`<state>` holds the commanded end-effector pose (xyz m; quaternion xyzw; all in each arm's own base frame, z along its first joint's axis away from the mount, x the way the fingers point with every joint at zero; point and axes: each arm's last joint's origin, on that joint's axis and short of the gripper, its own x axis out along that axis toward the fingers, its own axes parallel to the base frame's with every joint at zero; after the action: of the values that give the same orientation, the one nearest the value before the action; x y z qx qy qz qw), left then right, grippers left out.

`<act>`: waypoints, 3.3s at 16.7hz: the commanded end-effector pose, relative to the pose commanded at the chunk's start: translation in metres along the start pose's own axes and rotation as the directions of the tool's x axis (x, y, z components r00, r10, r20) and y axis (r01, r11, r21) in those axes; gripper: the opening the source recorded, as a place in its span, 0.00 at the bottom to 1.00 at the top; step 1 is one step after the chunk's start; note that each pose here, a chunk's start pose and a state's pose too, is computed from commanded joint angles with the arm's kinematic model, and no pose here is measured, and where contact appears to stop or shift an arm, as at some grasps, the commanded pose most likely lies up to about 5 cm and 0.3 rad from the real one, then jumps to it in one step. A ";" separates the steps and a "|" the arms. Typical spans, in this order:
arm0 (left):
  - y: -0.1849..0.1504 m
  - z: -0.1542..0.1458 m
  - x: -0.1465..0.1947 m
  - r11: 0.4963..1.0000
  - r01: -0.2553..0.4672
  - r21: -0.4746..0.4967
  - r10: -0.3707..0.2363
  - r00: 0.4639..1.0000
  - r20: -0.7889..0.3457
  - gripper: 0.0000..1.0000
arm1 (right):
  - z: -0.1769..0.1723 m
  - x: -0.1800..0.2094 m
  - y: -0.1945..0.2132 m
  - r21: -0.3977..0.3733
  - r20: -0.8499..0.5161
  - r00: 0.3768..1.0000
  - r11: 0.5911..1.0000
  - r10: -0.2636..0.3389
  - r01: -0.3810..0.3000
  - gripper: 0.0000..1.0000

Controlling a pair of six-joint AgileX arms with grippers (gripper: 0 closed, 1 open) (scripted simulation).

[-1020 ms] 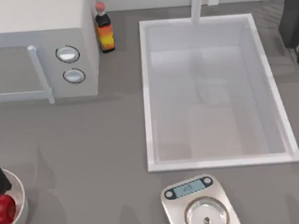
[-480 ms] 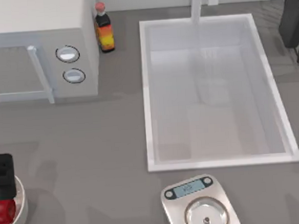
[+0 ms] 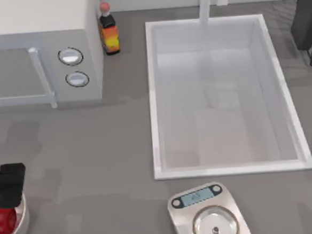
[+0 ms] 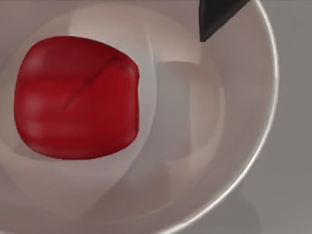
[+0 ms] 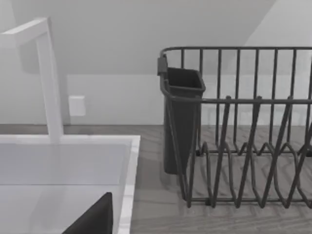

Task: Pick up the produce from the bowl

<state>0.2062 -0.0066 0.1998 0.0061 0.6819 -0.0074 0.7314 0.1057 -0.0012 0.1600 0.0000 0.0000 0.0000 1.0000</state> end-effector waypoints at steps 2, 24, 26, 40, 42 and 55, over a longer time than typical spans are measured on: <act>0.000 0.006 0.001 1.000 -0.001 0.001 0.001 0.998 -0.058 1.00 | 0.000 0.000 0.000 0.000 0.000 1.000 1.000 0.000 0.000 1.00; 0.000 0.000 0.109 1.000 -0.001 0.001 0.001 0.998 -0.070 1.00 | 0.000 0.000 0.000 0.000 0.000 1.000 1.000 0.000 0.000 1.00; 0.000 0.000 0.109 1.000 -0.001 0.001 0.001 0.998 -0.070 0.92 | 0.000 0.000 0.000 0.000 0.000 1.000 1.000 0.000 0.000 1.00; 0.000 0.000 0.109 1.000 -0.001 0.001 0.001 0.998 -0.070 0.00 | 0.000 0.000 0.000 0.000 0.000 1.000 1.000 0.000 0.000 1.00; 0.000 0.000 0.109 1.000 -0.001 0.001 0.001 0.998 -0.070 0.00 | 0.000 0.000 0.000 0.000 0.000 1.000 1.000 0.000 0.000 1.00; 0.001 0.040 0.013 1.000 -0.020 0.013 0.021 1.000 -0.011 0.00 | 0.000 0.000 0.000 0.000 0.000 1.000 1.000 0.000 0.000 1.00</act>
<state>0.2473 -0.0068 0.1892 0.0177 0.6857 -0.0041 0.7276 0.1057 -0.0012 0.1600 0.0000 0.0000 0.0000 1.0000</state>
